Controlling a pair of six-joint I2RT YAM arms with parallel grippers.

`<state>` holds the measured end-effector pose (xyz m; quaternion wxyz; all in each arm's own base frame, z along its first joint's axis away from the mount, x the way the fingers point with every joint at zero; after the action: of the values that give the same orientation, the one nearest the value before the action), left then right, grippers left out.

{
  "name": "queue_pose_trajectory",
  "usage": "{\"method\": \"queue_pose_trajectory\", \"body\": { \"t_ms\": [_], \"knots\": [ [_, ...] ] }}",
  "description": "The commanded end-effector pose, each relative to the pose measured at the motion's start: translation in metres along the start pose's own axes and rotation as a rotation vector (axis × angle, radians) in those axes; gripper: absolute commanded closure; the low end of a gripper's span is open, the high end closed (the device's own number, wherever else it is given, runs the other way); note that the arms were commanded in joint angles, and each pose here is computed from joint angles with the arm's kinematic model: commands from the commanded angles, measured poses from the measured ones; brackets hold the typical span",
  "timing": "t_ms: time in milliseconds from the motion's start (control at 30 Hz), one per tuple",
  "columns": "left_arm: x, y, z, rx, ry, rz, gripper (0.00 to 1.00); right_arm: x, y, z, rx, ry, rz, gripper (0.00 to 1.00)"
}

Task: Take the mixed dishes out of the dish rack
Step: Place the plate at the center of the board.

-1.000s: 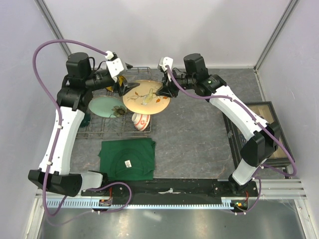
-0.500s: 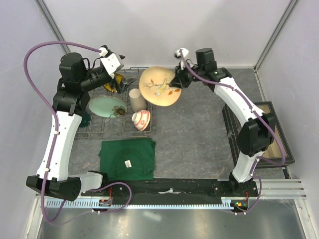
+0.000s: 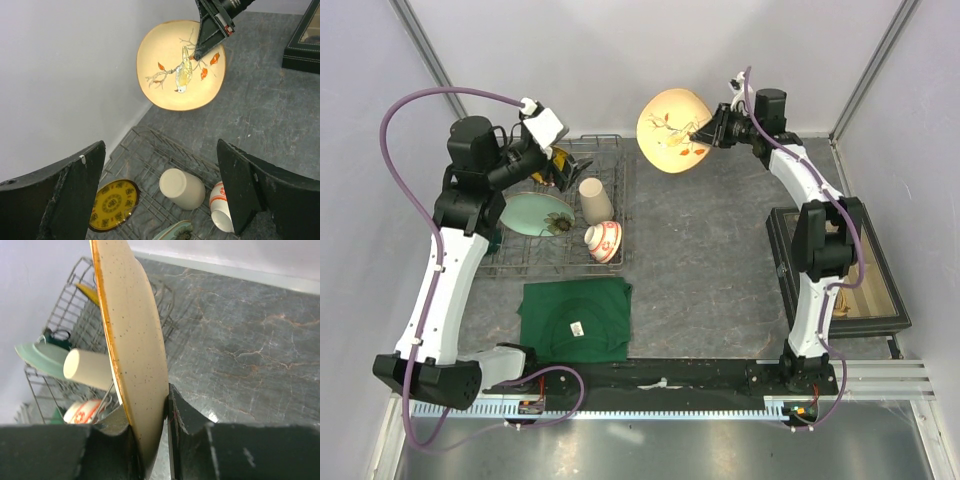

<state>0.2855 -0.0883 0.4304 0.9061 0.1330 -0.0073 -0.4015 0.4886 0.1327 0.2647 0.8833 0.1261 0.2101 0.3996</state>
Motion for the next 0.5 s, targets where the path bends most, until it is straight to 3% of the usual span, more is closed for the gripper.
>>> {"method": "queue_pose_trajectory", "body": {
  "t_ms": [0, 467],
  "knots": [
    [0.0, -0.001, 0.001, -0.038, -0.026, 0.024, 0.02, -0.003, 0.001, 0.047, 0.031, -0.204, 0.101, 1.0],
    [0.008, -0.005, -0.031, -0.094, 0.043, 0.01, 0.02, 0.026, -0.078, -0.039, 0.323, -0.134, 0.042, 1.0]
  ]
}}
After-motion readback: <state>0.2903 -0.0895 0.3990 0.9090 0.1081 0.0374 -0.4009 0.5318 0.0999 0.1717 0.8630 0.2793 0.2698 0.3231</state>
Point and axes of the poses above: each gripper's point midway between its finger pads, its own x axis out along the fingers, its own y axis along the line the jaws close on, z = x × y, the point moved 9 cm from there along -x, back along the fingers, and after that the axes turned 10 degrees about -x, right-handed, at the moved point
